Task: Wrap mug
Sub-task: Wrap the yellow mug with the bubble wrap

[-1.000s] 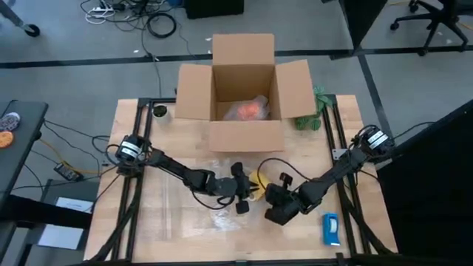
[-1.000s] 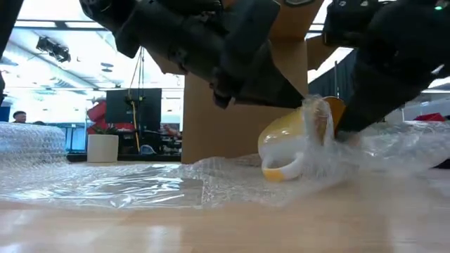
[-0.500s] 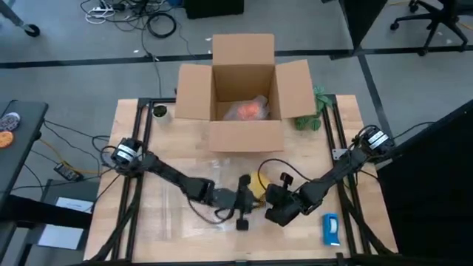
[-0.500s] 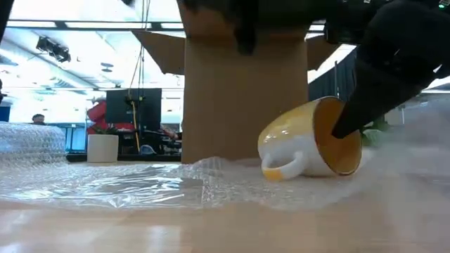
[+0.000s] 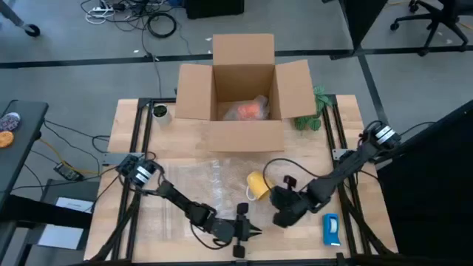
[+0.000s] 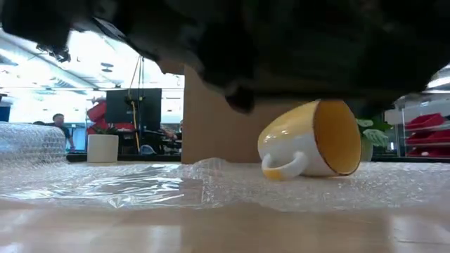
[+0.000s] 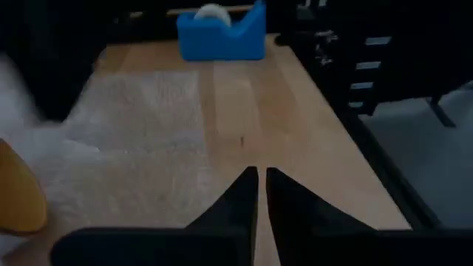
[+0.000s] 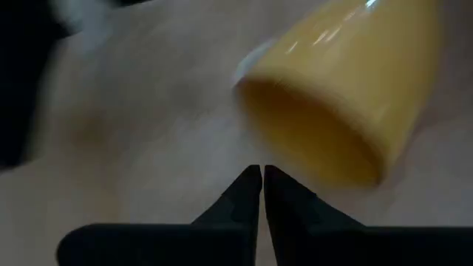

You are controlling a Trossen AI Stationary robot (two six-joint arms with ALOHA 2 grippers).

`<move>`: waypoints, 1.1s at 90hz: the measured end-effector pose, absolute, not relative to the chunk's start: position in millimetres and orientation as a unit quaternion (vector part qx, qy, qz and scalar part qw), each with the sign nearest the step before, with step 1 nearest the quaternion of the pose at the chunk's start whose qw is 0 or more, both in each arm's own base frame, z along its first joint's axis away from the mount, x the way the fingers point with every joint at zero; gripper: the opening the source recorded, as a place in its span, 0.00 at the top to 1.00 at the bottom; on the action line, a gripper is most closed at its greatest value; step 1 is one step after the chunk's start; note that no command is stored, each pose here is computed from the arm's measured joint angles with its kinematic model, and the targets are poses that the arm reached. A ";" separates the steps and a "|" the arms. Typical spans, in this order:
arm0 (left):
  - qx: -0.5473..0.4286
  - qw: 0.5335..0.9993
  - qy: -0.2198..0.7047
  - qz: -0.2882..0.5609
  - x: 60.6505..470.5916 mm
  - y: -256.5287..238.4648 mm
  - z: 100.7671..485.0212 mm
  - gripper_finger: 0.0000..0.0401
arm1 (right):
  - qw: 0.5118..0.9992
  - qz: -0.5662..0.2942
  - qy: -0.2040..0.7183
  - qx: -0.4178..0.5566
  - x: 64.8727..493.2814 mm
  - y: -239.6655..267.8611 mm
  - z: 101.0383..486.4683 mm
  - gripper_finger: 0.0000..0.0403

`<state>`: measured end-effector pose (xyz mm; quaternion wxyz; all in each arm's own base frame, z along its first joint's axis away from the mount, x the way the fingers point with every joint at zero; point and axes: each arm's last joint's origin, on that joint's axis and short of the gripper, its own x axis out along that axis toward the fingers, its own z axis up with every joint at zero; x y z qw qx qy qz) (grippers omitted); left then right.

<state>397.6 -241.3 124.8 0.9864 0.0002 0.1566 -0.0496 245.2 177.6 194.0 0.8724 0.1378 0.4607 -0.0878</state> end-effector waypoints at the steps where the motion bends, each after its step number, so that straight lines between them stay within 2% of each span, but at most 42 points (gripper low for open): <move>1: -0.001 0.986 0.158 -0.049 398.3 -241.5 124.6 0.97 | 0.869 -0.081 0.466 0.145 244.1 178.8 194.8 1.00; 25: 0.003 0.982 0.185 -0.031 407.7 -234.4 121.0 0.97 | 0.762 -0.018 0.588 0.271 215.8 221.0 178.0 1.00; 47: -0.021 0.981 0.191 -0.018 410.8 -227.7 119.8 0.97 | 0.697 -0.100 0.626 0.335 199.4 249.5 142.2 1.00; 70: -0.034 0.981 0.193 -0.009 413.0 -223.5 119.7 0.97 | 0.720 -0.144 0.601 0.316 204.7 241.1 138.0 1.00; 85: -0.038 0.973 0.205 -0.094 413.7 -226.3 119.9 0.97 | 0.752 -0.183 0.561 0.293 218.5 221.8 140.2 1.00; 99: -0.046 0.975 0.192 -0.100 415.5 -227.7 115.1 0.97 | 0.769 -0.193 0.548 0.268 230.8 206.4 140.7 1.00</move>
